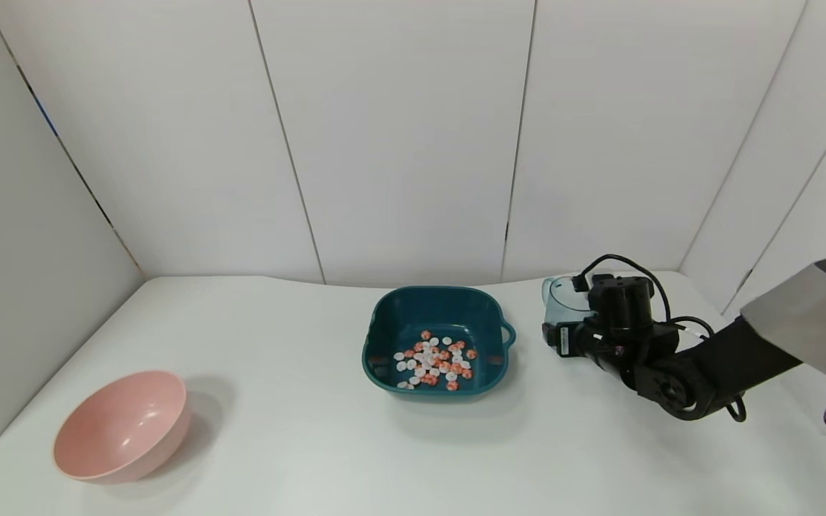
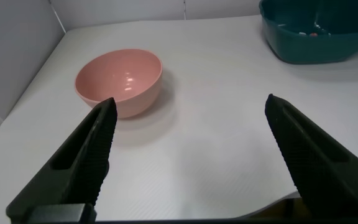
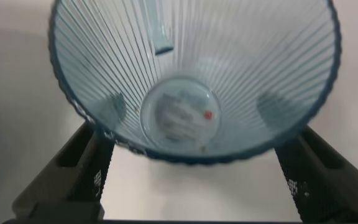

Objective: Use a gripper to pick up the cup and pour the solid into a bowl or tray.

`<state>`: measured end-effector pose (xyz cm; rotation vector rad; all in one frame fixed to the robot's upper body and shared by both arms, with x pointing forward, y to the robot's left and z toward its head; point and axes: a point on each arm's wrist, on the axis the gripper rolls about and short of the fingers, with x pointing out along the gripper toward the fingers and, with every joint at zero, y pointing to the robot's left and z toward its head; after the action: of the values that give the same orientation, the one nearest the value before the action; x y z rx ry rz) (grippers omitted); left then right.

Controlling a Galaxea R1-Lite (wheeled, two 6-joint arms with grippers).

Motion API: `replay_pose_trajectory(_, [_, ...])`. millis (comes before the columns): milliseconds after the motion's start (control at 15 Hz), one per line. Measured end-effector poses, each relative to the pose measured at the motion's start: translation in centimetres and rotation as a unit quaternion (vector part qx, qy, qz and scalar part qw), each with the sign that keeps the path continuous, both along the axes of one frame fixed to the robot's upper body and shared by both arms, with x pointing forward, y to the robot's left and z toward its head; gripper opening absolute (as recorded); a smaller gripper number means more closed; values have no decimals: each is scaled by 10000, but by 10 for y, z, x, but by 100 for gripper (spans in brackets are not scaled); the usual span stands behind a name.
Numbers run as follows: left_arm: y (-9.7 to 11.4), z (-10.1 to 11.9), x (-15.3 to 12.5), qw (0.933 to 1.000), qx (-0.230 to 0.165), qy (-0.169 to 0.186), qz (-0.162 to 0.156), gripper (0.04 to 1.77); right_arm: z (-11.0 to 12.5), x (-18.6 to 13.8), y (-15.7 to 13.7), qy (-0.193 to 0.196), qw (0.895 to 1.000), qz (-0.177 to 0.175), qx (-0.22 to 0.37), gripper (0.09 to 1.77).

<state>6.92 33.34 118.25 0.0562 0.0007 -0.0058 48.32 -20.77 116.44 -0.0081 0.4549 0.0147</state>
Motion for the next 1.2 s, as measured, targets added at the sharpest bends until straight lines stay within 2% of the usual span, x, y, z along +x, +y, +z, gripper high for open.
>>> replay_pose_trajectory(133, [0,0,0,10000,0,0,0,172,9,-7,-6,212,9997,141,-16,166])
replay_pose_trajectory(333, [0,0,0,10000,2,0,0,172,27,-24,-15,265,9981,549,51,168])
replay_pose_trajectory(733, [0,0,0,10000,0,2,-2,172,70,-69,-36,10,9919,1274,-13,169])
replay_pose_trajectory(933, [0,0,0,10000,2,0,0,172,91,-99,-48,-98,9907,1359,18,170])
replay_pose_trajectory(1200, [0,0,0,10000,0,0,-2,172,119,-148,-66,-471,9904,1299,62,170])
